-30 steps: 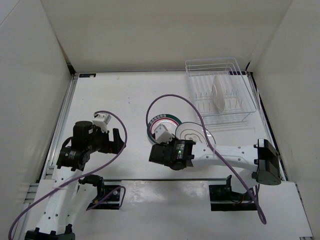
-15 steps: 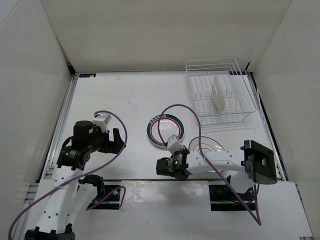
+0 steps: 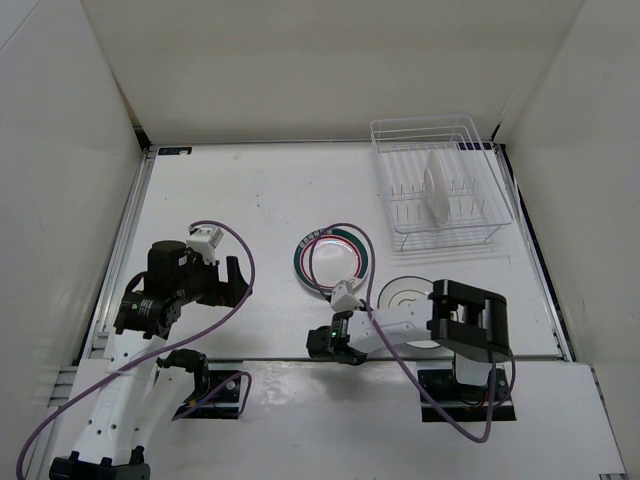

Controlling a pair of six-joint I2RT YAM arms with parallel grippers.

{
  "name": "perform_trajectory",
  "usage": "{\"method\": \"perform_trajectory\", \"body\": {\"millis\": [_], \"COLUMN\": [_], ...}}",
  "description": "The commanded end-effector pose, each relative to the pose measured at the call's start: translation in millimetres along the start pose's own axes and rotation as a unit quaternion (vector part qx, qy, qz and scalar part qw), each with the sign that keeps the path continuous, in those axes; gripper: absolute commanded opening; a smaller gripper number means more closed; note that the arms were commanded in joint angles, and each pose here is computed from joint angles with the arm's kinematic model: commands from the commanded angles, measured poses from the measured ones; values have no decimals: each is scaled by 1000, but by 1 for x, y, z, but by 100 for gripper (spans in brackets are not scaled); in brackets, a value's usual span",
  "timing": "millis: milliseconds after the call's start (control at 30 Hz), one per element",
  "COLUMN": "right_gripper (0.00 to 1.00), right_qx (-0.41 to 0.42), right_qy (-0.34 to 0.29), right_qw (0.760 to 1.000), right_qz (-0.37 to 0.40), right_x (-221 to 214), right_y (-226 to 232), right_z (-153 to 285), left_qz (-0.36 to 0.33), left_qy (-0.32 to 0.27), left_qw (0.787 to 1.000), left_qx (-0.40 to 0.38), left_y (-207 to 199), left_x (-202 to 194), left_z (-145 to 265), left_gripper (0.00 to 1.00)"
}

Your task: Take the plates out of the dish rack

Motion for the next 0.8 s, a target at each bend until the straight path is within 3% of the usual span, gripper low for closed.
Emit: {"method": "perform_trajectory", "body": {"millis": [0,167,200,233,400,500,767], "right_gripper": [0,2,12,16,16,24,27], "right_qx": [-25,-29,-26,-23,-18,-10,4], "right_qy": [-31,-34,-32,-33,-34,-34,-38], "right_qw": [999,998,999,998,998,999,998], "right_qz": [-27,-38,-35,-39,-42,-41,-40], "right_x": [19,22,22,22,24,27,33], "right_y": [11,23,23,24,25,24,19], "right_z": [-3,-11,-11,-12,-14,-13,-6], "left_qz": [-2,-2,-2,-1,-2,-2,-3], "left_qy": [0,0,2,2,1,2,0], "left_qw": [1000,1000,1000,1000,1000,1000,1000], "left_qx": [-8,-8,-7,-8,-7,-8,-8], "left_y": [-3,-2,-2,-2,-2,-2,-2], "left_x": [0,1,0,0,1,0,1], "left_z": [0,0,0,0,-1,-1,0], "left_gripper": [100,100,100,100,100,100,100]}}
Point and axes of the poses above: each gripper's point midway between its finger pads, its own z axis back along the fingers, its own y axis along the line the jaws close on, x = y × z, the point moved 6 cm from there along z, back along the fingers, and after that the axes turned 3 degrees about -z, right-handed, at the moved point
